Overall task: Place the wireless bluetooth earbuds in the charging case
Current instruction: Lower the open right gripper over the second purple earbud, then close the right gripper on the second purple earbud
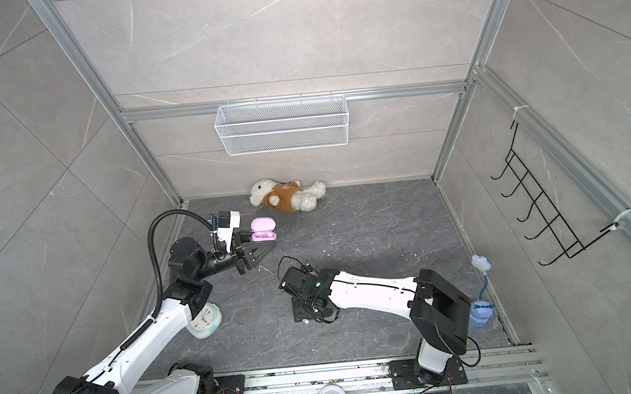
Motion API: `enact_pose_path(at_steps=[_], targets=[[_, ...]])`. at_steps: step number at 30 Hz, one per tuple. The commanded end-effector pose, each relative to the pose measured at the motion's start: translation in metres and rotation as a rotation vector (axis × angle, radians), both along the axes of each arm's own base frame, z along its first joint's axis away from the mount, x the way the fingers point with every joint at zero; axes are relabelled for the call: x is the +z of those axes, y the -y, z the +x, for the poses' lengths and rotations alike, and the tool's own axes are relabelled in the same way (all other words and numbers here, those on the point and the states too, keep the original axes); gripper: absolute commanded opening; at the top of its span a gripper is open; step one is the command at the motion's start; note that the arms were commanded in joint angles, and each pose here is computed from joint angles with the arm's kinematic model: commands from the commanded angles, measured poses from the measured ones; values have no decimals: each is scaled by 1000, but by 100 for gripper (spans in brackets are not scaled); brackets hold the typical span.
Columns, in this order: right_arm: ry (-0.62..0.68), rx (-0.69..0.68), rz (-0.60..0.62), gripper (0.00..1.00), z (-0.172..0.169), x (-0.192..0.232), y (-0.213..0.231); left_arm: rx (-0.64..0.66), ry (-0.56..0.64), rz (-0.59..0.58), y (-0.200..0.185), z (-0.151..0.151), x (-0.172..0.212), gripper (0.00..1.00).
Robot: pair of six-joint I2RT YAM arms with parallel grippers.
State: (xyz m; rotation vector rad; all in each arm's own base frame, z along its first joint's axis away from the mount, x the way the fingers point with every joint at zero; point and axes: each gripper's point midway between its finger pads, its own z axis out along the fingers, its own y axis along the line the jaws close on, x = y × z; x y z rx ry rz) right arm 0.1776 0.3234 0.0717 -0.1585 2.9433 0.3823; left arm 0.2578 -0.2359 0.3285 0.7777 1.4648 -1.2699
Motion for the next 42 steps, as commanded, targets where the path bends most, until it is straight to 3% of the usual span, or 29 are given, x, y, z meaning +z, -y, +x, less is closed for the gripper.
enact_pose_path(at_steps=[1, 9, 42], targets=[[-76, -145, -37, 56, -7, -7, 1, 7, 52, 8, 0, -1, 10, 27], [-59, -254, -101, 38, 1, -17, 8, -2, 57, 4, 3, 6, 8, 27], [-126, -196, -171, 29, 8, -47, -9, 7, 75, 6, -1, 5, 10, 27]])
